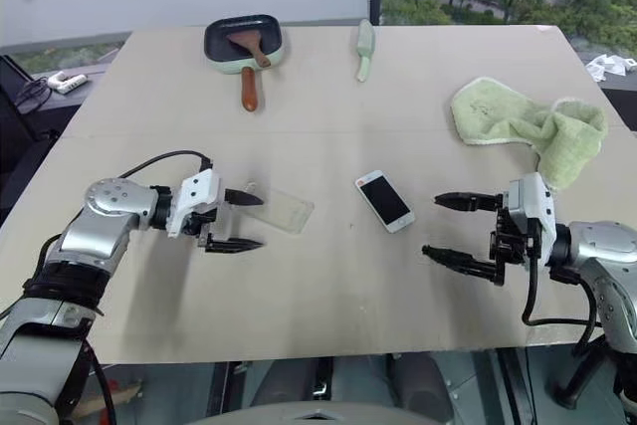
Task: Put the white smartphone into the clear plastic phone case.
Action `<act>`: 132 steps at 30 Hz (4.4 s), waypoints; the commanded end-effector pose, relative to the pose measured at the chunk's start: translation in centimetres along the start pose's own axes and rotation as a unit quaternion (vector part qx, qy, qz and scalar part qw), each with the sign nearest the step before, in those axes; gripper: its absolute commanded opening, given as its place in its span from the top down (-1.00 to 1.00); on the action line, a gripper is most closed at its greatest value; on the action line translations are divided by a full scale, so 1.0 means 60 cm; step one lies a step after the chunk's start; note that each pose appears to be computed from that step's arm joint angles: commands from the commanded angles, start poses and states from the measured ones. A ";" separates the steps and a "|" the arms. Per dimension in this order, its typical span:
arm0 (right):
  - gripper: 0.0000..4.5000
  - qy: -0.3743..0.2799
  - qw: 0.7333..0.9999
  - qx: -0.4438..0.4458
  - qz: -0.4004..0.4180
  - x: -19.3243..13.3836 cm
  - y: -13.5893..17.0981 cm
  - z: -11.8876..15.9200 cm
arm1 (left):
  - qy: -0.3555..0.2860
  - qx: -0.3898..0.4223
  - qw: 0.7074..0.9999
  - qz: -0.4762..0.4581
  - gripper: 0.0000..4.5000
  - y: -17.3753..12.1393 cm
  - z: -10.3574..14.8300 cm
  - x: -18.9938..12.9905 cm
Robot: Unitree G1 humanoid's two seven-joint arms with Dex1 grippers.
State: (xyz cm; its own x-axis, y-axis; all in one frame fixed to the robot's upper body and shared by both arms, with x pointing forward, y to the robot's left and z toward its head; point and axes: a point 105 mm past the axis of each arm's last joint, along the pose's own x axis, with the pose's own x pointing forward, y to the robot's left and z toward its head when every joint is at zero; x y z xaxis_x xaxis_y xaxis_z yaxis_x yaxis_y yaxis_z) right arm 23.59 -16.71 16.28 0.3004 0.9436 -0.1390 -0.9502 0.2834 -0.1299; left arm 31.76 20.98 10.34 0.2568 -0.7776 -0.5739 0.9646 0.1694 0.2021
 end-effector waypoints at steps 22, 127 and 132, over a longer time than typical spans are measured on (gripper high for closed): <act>-1.00 -0.021 0.999 -0.027 0.018 0.004 0.004 0.019 | -0.078 0.021 0.995 -0.057 0.95 -0.109 0.103 0.087; -0.29 0.289 0.917 -0.226 0.159 0.216 -0.016 -0.032 | -0.105 0.032 0.988 -0.104 0.97 -0.082 0.120 0.050; -0.29 0.293 0.912 -0.225 0.178 0.221 -0.007 -0.036 | -0.097 0.031 0.989 -0.111 0.97 -0.095 0.110 0.063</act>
State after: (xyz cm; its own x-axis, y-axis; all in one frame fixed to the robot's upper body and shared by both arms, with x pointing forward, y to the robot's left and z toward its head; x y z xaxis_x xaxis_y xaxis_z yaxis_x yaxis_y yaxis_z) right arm 28.73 -5.48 11.51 0.1155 0.6670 -0.7360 -0.9288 -0.1903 -0.3181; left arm 27.32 13.61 12.32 0.0322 -0.8956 -0.4438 0.9930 -0.0218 0.1160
